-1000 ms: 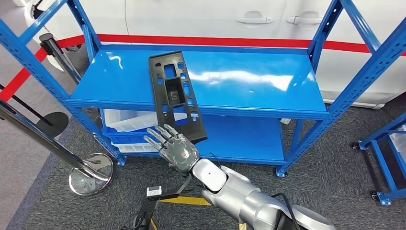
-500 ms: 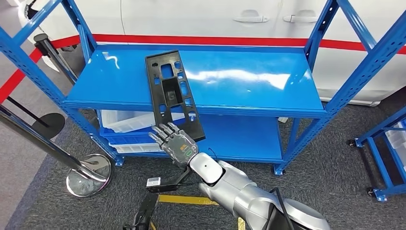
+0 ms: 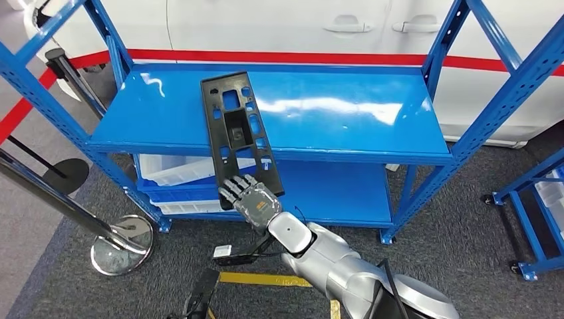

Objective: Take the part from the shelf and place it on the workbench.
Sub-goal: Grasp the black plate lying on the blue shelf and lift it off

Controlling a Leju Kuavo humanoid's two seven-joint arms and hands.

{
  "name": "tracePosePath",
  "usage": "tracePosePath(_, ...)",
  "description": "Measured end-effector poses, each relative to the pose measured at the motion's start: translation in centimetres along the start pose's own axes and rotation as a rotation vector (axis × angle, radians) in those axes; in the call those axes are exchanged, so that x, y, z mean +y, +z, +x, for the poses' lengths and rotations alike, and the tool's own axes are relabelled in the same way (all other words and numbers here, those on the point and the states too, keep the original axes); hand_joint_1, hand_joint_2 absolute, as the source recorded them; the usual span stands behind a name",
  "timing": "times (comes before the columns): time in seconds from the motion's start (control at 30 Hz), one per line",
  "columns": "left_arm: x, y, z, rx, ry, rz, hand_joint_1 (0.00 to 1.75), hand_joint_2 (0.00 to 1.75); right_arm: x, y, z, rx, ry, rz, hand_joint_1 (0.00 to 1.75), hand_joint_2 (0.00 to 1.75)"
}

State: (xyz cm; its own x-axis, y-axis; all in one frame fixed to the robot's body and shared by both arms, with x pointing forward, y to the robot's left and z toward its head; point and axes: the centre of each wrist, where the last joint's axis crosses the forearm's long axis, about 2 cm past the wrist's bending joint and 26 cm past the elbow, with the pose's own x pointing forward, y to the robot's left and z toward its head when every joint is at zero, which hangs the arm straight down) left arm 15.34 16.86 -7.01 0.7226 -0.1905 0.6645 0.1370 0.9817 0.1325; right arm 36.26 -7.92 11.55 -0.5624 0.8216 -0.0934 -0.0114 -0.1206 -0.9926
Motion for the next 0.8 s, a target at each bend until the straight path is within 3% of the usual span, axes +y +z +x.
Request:
tracePosePath(0.37, 0.0, 0.1, -0.3, 0.002, -0.009, -0.003, 0.00, 0.00, 0.4, 0.2, -0.6, 0.102, 0.029, -0.001, 0.00, 1.75)
tracePosePath(0.8, -0.1, 0.2, -0.4, 0.002, -0.013, -0.005, 0.00, 0.00, 1.2, 0.7, -1.4, 0.126, 0.041, 0.005, 0.00, 1.75)
